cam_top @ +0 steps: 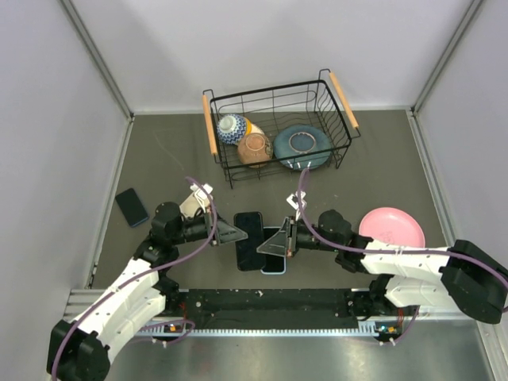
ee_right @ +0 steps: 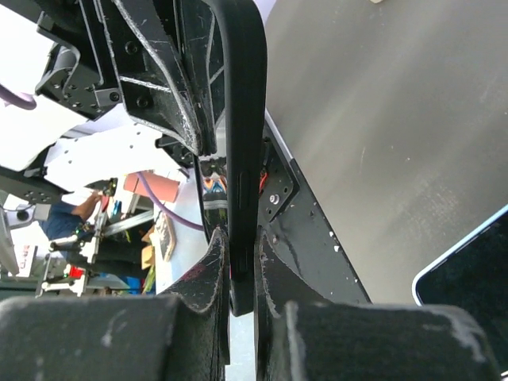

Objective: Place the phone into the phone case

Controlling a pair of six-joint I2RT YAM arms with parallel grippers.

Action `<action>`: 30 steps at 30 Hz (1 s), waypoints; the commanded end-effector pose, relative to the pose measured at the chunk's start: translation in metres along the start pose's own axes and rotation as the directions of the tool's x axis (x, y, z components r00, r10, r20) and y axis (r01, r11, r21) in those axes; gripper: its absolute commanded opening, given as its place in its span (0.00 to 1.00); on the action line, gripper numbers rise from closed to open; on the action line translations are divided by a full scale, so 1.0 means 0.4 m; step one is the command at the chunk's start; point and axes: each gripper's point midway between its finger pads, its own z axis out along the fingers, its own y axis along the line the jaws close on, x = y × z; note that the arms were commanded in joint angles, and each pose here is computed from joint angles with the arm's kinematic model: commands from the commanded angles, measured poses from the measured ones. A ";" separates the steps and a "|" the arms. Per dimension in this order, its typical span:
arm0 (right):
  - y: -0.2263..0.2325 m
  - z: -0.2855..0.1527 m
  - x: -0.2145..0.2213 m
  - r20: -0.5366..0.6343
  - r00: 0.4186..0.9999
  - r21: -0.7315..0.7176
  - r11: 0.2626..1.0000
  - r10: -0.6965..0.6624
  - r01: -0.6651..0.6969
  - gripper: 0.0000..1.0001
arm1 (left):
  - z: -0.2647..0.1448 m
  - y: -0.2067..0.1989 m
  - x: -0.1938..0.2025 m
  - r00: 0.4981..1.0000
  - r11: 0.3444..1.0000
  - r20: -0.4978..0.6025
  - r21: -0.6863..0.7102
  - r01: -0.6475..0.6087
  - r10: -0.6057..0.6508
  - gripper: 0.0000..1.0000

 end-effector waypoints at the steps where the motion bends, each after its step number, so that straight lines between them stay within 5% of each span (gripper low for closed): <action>1: 0.066 0.017 -0.071 0.109 0.994 -0.025 0.999 -0.017 0.020 0.00 | 0.005 0.019 -0.041 0.996 0.997 0.069 -0.061 -0.049 0.053 0.00; 4: 0.060 0.011 -0.075 0.121 0.992 -0.004 1.000 -0.024 0.025 0.00 | 0.005 0.015 -0.041 0.997 0.998 0.066 -0.055 -0.042 0.046 0.37; 7: 0.039 -0.011 -0.084 0.143 0.989 0.071 0.997 -0.020 0.010 0.00 | 0.002 0.019 -0.045 0.996 0.996 0.076 -0.074 -0.047 0.053 0.53; 14: -0.094 -0.156 -0.091 0.187 0.982 0.381 0.922 -0.009 -0.064 0.00 | -0.011 0.025 -0.067 0.989 0.981 0.071 -0.159 -0.115 0.127 0.73; 18: -0.188 -0.262 -0.084 0.155 0.985 0.599 0.800 -0.071 -0.037 0.00 | -0.017 0.045 -0.084 0.986 0.962 0.063 -0.239 -0.132 0.151 0.82; 30: -0.313 -0.318 -0.059 0.024 0.999 0.694 0.718 0.040 -0.045 0.00 | -0.044 0.089 -0.104 0.977 0.920 0.100 -0.365 -0.141 0.189 0.90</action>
